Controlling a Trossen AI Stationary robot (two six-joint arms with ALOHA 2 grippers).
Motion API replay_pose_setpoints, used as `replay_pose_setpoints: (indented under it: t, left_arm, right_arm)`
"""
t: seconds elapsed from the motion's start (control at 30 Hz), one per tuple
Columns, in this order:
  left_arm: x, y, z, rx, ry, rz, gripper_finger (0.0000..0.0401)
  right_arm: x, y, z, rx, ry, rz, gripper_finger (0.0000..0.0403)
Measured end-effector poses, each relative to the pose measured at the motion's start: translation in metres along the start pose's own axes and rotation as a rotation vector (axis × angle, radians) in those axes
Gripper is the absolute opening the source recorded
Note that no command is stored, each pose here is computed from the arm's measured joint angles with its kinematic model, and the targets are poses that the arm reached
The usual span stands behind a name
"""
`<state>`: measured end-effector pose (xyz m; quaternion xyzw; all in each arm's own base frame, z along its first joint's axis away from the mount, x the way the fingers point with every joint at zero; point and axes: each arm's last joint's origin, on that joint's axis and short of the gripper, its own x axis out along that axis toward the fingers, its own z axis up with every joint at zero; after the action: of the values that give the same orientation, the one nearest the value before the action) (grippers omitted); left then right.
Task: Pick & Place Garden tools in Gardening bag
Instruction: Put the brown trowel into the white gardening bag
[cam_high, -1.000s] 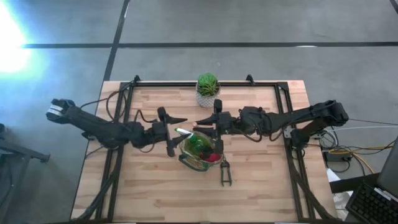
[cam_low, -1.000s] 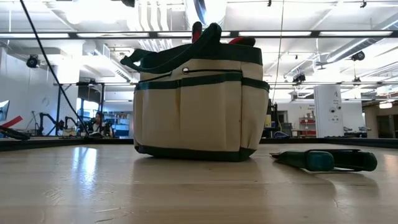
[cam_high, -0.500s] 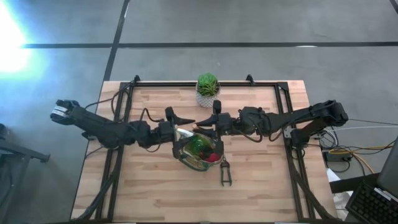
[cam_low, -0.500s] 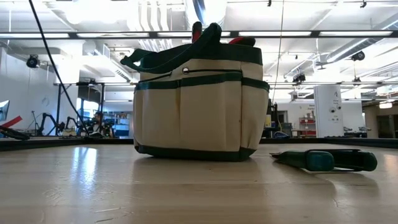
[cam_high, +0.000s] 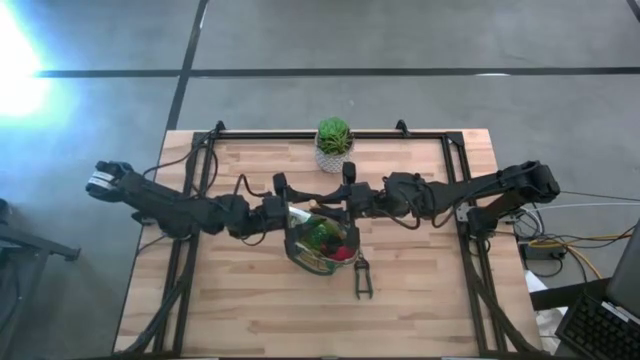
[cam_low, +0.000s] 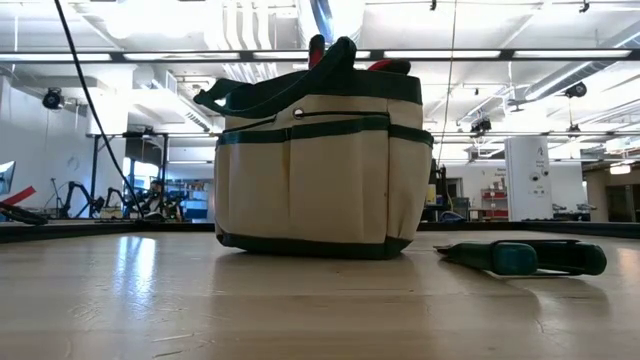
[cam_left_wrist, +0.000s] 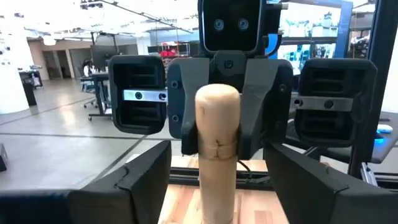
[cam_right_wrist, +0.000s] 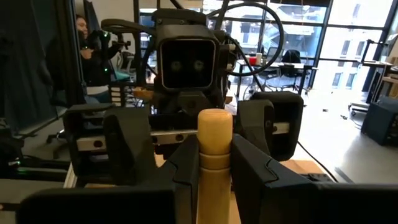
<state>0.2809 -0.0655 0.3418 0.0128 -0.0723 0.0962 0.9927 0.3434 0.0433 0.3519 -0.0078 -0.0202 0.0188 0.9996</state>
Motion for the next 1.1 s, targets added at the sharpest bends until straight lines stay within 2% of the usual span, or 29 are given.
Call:
replay_pose_setpoints:
  t: [0.13, 0.53, 0.93, 1.0, 1.1]
  left_arm:
    - [0.0002, 0.0010, -0.0015, -0.034, 0.004, 0.000, 0.0223]
    - [-0.0001, 0.0009, -0.0041, -0.014, 0.020, -0.021, 0.0075]
    - [-0.0001, 0.0008, -0.0058, 0.008, 0.039, -0.028, 0.0073]
    - [-0.0001, 0.0007, -0.0059, 0.009, 0.041, -0.029, 0.0073]
    - [-0.0005, 0.0010, -0.0070, 0.028, 0.055, -0.030, 0.0073]
  right_arm:
    - [0.0000, 0.0005, 0.0001, 0.000, -0.001, 0.020, 0.0050]
    - [-0.0001, 0.0014, 0.0028, 0.013, -0.014, 0.053, 0.0050]
    - [-0.0001, 0.0018, 0.0015, 0.015, 0.000, 0.067, 0.0050]
    - [0.0000, 0.0022, 0.0024, 0.028, 0.001, 0.068, 0.0071]
    - [-0.0016, 0.0023, 0.0085, 0.076, -0.020, 0.070, 0.0131]
